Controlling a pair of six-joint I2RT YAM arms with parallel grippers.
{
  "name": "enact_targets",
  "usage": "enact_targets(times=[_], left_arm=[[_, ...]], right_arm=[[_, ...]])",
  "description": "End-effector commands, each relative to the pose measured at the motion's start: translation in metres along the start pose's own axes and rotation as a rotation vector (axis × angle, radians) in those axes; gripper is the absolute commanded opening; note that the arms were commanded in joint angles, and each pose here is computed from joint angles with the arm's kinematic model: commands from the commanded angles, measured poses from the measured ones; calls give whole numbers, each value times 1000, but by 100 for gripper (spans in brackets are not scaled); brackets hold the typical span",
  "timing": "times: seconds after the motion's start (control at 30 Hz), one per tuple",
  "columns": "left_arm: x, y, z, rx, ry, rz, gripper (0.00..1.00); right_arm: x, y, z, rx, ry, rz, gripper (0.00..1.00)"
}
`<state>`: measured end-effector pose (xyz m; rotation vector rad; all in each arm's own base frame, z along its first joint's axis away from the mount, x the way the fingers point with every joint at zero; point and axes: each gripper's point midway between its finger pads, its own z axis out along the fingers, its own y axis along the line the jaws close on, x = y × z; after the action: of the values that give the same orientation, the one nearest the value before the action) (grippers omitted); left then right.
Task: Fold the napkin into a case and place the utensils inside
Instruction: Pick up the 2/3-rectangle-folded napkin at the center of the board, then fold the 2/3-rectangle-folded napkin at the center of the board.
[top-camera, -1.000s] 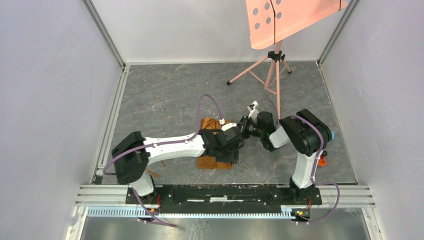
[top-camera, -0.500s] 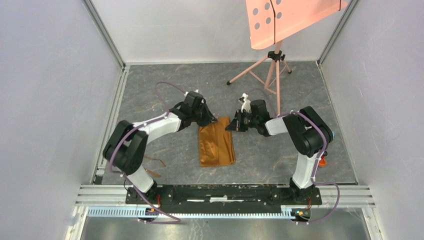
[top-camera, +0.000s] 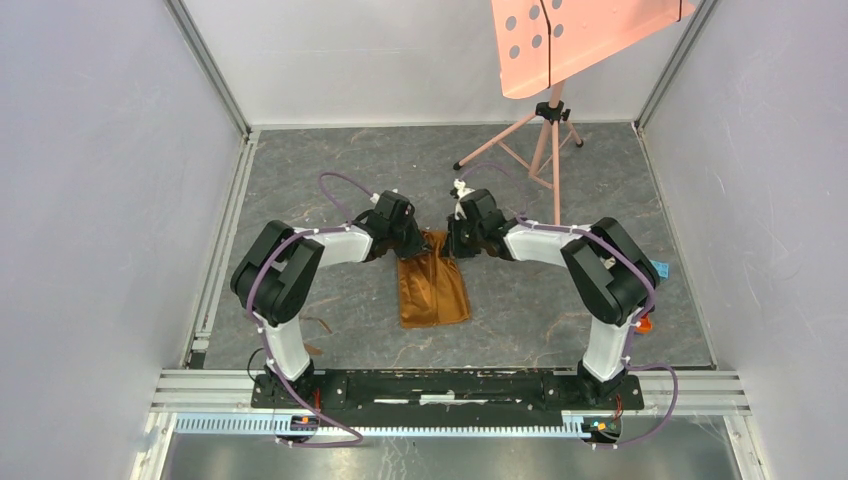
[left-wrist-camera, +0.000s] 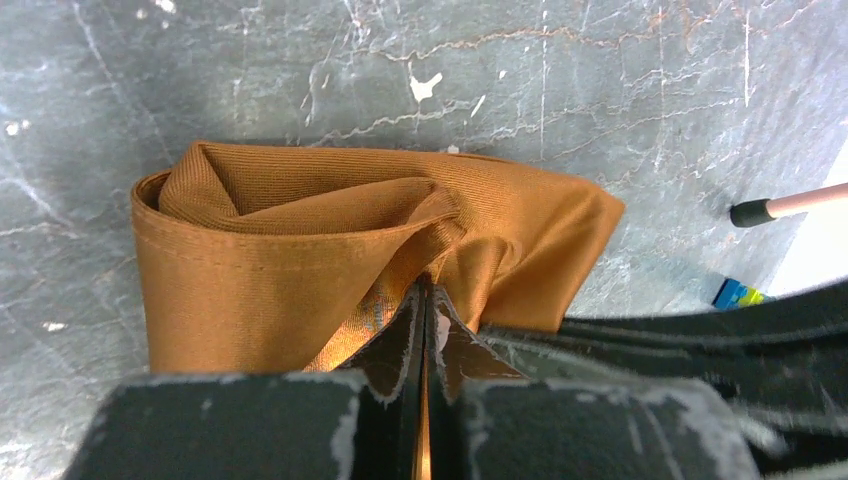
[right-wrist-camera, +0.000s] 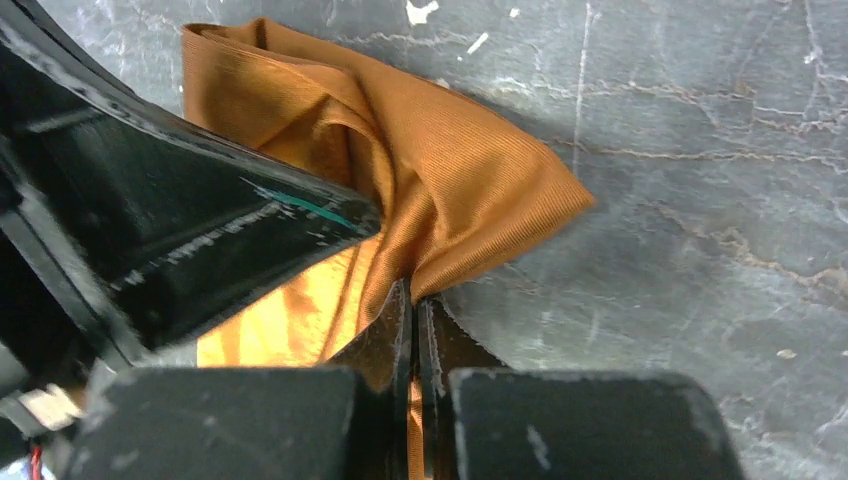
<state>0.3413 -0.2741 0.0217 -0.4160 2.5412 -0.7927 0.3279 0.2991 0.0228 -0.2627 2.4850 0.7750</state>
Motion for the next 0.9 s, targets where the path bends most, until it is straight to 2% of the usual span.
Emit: enact_targets(times=[0.0, 0.2, 0.5, 0.7, 0.87], left_arm=[[0, 20, 15, -49, -12, 40, 2], [-1, 10, 1, -12, -10, 72, 3], [-20, -17, -59, 100, -29, 80, 26], [-21, 1, -79, 104, -50, 43, 27], [-7, 3, -62, 163, 10, 48, 25]], right_arm=[[-27, 12, -14, 209, -91, 1, 0], [-34, 30, -13, 309, -122, 33, 0], [-44, 28, -26, 364, -119, -9, 0], [-47, 35, -25, 358, -111, -6, 0], [-46, 42, -19, 373, -105, 0, 0]])
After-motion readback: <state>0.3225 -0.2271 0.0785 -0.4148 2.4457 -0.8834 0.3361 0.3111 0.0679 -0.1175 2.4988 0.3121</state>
